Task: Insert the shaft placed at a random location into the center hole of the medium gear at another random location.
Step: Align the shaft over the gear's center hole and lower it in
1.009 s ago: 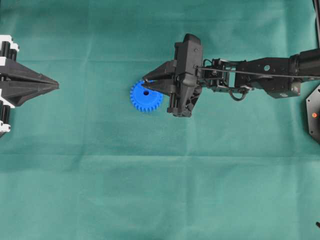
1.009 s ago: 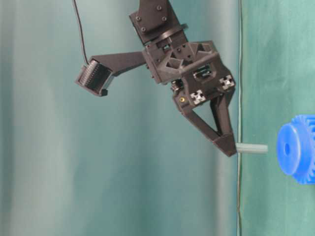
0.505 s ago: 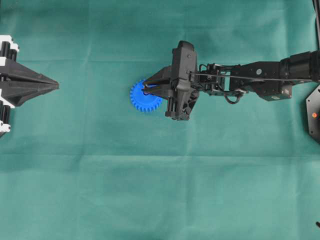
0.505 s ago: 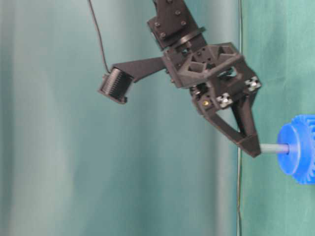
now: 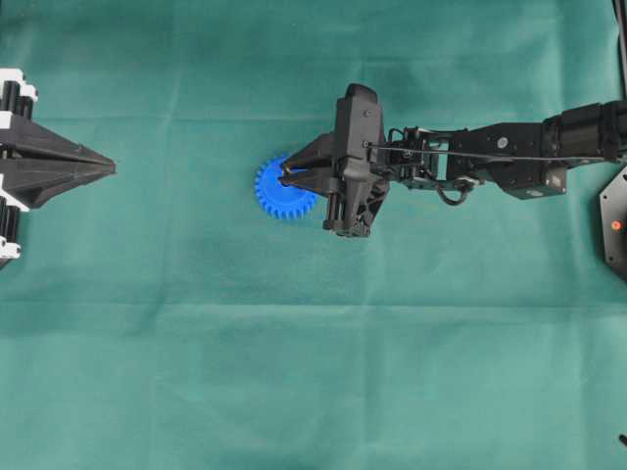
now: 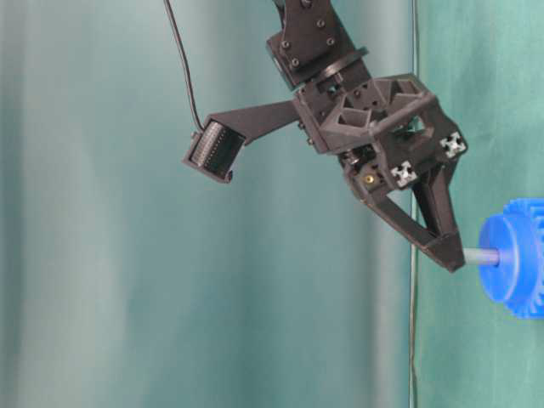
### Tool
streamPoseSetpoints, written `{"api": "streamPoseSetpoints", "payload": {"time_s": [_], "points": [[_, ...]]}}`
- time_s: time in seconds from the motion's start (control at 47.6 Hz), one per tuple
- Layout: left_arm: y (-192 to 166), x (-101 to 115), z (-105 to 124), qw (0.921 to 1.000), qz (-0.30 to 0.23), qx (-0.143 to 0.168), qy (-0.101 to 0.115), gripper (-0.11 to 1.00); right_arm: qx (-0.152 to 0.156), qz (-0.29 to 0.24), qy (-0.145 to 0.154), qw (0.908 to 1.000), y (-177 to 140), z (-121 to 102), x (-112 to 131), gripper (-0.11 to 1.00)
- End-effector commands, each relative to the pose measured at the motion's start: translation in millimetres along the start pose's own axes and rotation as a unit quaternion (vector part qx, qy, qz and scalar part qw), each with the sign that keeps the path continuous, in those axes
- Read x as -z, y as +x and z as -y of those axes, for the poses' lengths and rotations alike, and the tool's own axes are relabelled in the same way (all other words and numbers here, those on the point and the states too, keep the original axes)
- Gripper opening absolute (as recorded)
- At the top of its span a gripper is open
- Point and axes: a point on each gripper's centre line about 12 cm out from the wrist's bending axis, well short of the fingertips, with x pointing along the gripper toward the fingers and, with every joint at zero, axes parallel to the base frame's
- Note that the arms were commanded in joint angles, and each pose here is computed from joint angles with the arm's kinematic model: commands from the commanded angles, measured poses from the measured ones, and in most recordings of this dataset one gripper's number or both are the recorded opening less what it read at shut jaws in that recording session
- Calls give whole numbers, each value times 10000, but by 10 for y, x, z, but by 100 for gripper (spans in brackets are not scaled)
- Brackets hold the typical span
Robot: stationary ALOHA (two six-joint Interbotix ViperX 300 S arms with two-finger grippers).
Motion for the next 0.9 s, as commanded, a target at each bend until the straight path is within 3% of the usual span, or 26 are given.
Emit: {"api": "streamPoseSetpoints", "payload": {"time_s": [0.0,0.883], "points": [[22,-53,4,10000,61,12,7,0,10,283,1,9996,-8,2,-183,13],[21,-41,4,10000,31,11,7,0,11,30,5,10000,169,0,7,13]]}}
